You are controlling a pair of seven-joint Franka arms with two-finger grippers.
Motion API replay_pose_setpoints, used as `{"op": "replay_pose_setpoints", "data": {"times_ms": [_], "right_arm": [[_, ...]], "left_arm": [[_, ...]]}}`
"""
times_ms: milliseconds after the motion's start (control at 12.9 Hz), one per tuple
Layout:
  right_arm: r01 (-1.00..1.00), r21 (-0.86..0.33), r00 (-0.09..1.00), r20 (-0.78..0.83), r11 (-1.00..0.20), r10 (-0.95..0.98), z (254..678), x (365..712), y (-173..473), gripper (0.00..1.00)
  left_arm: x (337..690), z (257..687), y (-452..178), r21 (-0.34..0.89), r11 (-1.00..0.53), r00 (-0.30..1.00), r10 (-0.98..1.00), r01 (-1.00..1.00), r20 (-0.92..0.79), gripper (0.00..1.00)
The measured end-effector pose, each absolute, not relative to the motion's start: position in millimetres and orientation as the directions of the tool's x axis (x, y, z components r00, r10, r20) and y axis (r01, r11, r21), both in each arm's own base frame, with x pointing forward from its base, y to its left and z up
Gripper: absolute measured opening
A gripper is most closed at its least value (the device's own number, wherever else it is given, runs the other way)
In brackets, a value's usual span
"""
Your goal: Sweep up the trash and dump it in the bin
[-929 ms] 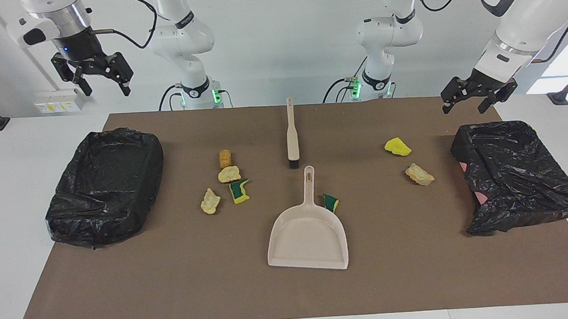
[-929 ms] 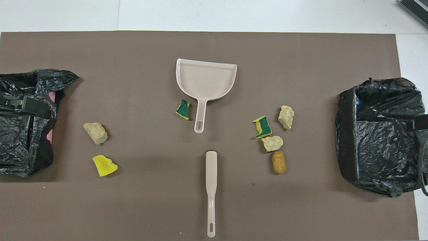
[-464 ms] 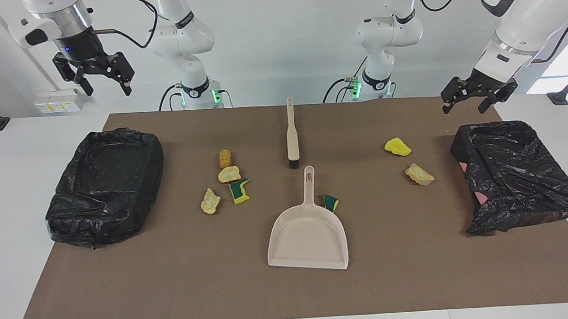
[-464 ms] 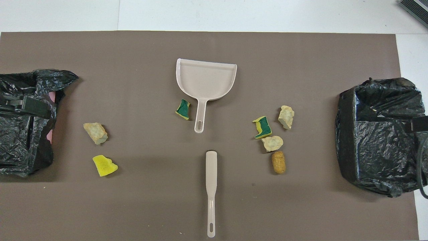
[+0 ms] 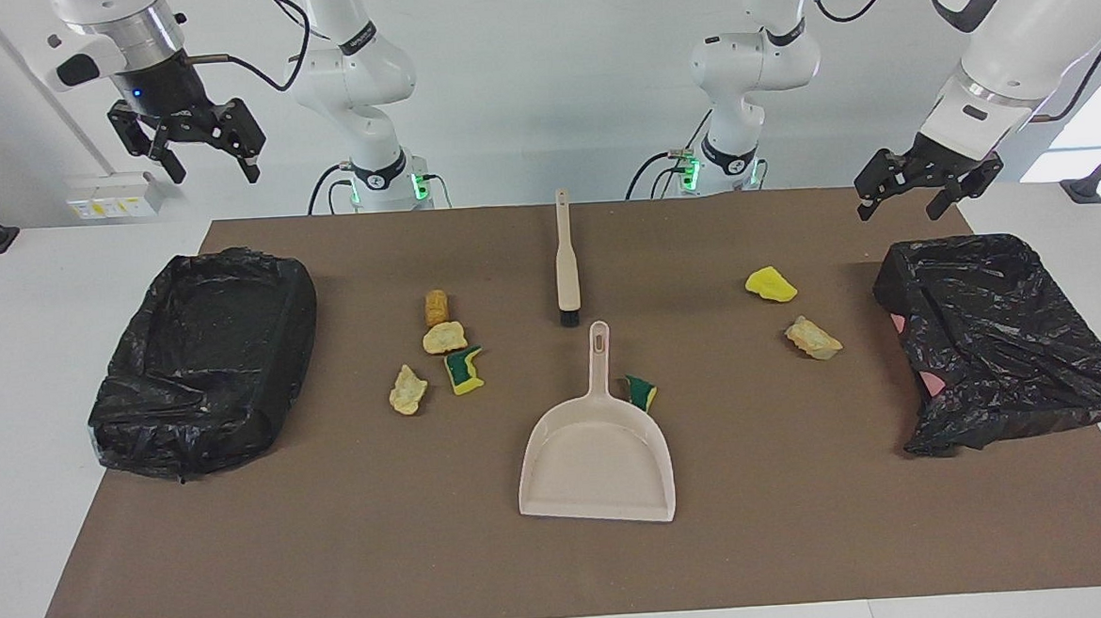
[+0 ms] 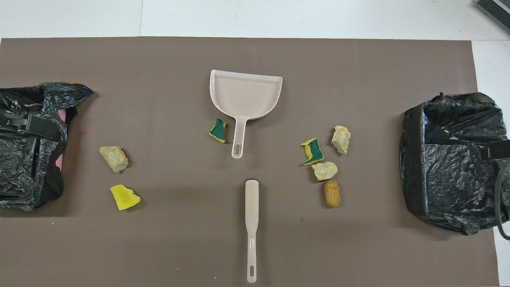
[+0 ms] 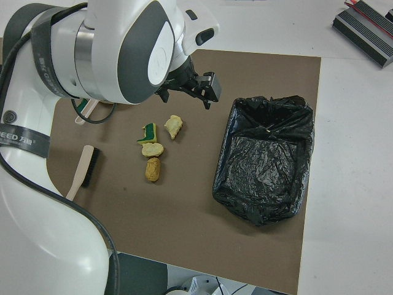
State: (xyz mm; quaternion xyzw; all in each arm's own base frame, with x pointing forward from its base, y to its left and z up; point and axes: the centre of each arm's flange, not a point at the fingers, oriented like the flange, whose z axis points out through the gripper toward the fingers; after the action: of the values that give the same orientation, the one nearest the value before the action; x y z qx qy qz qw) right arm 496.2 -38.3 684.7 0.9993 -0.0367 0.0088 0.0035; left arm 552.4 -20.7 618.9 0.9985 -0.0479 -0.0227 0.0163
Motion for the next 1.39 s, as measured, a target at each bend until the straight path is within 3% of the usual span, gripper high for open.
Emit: {"op": "replay_pose_setpoints", "data": {"times_ms": [774,1393], "right_arm": [[-0.062,0.005,0.998,-0.004,-0.998,-0.062,675.4,490.3,-33.0,1.00],[-0.066,0.002,0.998,-0.023,-0.998,-0.067,667.3,480.5,-35.6,1.00]], "left_arm": [[547.9,617.6,-53.1,0.036,-0.987,0.986,-0.156,-0.154,-0.051,1.00],[501.0,566.3,-144.9,0.052,-0.949,0.947,-0.314,-0.311,-0.067,1.00]]}}
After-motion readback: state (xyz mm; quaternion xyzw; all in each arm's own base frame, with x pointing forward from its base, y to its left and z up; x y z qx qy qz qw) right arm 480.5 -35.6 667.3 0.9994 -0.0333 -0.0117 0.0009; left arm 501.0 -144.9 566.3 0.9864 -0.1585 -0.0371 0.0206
